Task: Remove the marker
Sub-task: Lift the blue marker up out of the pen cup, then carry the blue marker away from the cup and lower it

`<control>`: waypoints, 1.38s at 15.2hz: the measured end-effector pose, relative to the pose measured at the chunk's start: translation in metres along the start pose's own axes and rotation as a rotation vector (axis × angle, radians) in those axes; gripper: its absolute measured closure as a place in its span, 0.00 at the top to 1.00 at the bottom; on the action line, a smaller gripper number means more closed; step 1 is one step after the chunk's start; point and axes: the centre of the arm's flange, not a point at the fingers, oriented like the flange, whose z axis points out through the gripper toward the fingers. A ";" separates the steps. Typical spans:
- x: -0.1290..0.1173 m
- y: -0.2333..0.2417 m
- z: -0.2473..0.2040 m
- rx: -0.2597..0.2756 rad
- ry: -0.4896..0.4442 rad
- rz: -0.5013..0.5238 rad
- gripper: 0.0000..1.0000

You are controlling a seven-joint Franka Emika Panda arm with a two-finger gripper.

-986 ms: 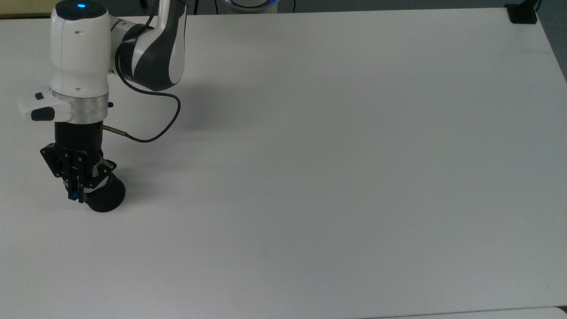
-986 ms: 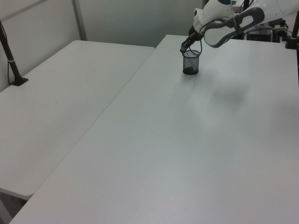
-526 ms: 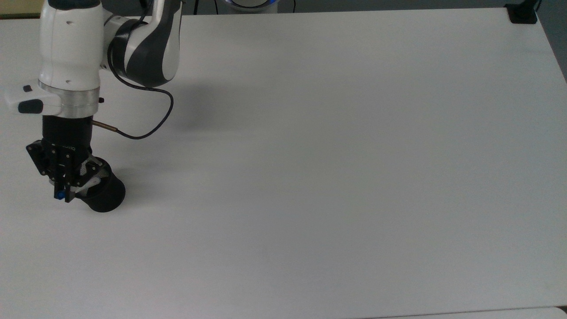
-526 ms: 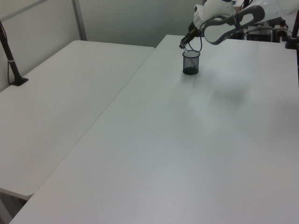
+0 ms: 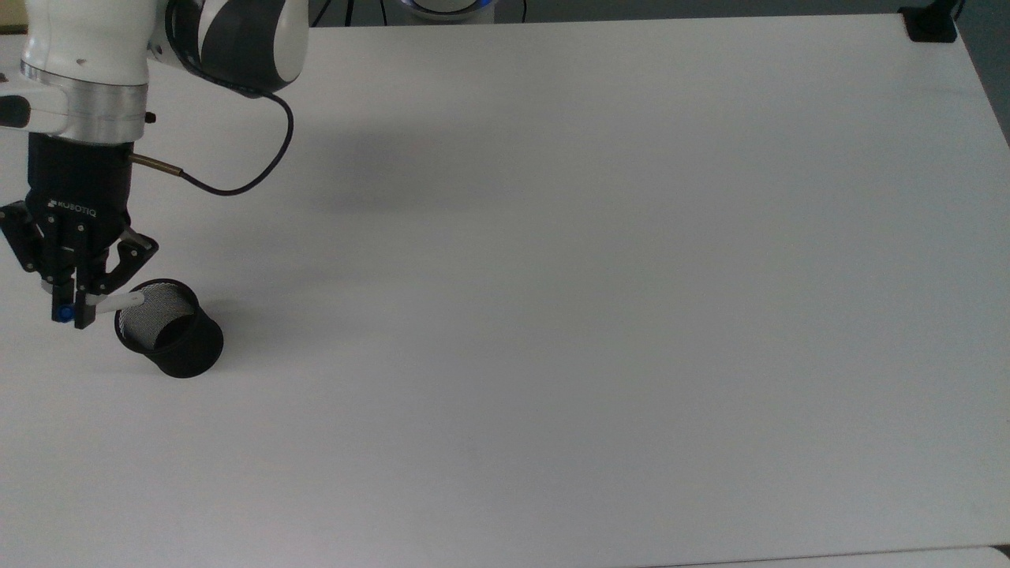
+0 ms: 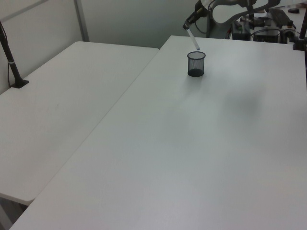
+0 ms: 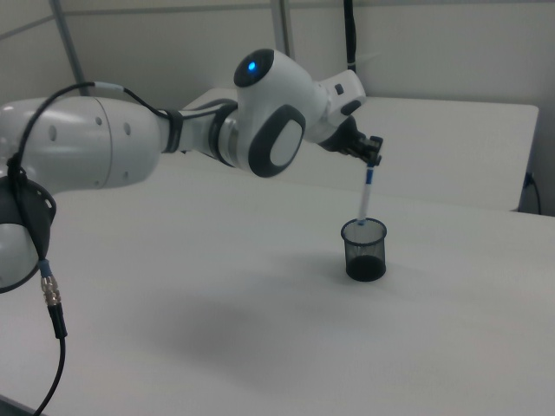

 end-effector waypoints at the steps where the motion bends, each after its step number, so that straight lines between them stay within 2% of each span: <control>1: -0.001 -0.011 -0.004 0.021 -0.060 -0.009 0.17; 5: -0.011 -0.064 -0.004 0.099 -0.220 -0.076 0.17; 9: -0.028 -0.116 0.003 0.155 -0.298 -0.132 0.17; 14: -0.068 -0.160 0.042 0.191 -0.387 -0.182 0.17; 18: -0.083 -0.172 0.059 0.200 -0.418 -0.195 0.17; 19: -0.083 -0.172 0.059 0.200 -0.418 -0.195 0.19; 20: -0.085 -0.174 0.060 0.201 -0.420 -0.196 0.30; 21: -0.086 -0.177 0.061 0.203 -0.422 -0.198 0.35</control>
